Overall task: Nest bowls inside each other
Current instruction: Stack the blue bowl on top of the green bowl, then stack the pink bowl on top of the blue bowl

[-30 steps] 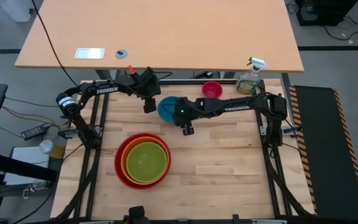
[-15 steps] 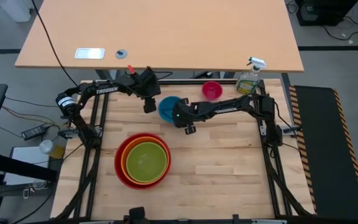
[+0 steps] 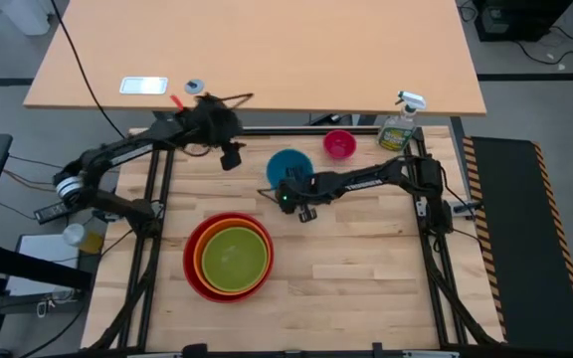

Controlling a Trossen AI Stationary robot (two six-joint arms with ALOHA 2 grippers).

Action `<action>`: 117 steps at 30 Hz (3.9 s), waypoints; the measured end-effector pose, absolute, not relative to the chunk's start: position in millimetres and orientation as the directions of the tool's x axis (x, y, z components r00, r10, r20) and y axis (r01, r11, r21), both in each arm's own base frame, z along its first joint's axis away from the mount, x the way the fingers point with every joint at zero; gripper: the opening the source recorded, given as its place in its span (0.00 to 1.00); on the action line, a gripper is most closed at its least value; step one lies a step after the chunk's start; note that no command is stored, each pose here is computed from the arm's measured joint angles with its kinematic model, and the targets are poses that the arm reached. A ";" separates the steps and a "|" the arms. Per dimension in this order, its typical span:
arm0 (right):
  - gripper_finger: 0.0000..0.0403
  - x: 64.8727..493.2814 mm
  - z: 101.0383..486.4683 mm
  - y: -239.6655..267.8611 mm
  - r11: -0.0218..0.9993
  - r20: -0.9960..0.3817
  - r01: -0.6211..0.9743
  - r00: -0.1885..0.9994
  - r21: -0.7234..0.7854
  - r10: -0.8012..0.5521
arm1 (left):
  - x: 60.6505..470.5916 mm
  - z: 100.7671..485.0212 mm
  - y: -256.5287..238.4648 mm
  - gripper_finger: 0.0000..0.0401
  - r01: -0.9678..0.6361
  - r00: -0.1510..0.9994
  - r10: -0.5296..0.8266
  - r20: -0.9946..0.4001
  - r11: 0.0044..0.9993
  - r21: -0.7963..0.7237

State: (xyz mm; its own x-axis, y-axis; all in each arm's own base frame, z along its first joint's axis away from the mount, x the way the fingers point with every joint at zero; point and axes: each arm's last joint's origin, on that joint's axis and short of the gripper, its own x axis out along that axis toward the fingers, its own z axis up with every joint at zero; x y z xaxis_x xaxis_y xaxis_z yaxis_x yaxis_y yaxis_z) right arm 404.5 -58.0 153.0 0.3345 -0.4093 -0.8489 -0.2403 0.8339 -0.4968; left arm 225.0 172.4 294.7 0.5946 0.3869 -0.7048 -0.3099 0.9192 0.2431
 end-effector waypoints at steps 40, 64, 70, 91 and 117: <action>0.08 499.1 203.4 155.0 0.782 -0.779 -0.515 0.624 -0.351 0.061 | 124.5 315.9 -3.4 0.44 -0.011 0.946 -0.021 -0.323 0.995 -0.097; 0.46 494.3 251.2 142.6 0.867 -0.805 -0.422 0.592 -0.265 0.042 | 123.6 312.9 -3.3 0.44 -0.019 0.934 -0.020 -0.356 0.994 -0.106; 0.45 496.7 220.0 137.0 0.869 -0.828 -0.442 0.556 -0.225 0.069 | 123.1 311.7 -3.3 0.44 -0.020 0.930 -0.020 -0.368 0.994 -0.105; 0.40 431.4 269.0 27.0 0.892 -0.839 -0.004 0.340 -0.453 -0.424 | 122.1 309.8 -3.3 0.44 -0.024 0.921 -0.020 -0.390 0.994 -0.108; 0.62 297.1 169.7 -191.8 0.797 -0.880 0.488 0.112 -0.356 -0.462 | 121.6 308.7 -1.8 0.44 -0.067 0.915 0.026 -0.402 0.994 -0.088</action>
State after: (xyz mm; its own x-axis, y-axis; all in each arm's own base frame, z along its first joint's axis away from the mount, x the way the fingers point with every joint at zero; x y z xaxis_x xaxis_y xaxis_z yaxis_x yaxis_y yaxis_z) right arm 297.1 -191.8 169.7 0.1124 -0.4618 -0.8799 0.4879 0.7970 -0.3559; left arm 121.6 -1.8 308.7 0.9154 0.0260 -0.4018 -0.0668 0.9939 -0.0879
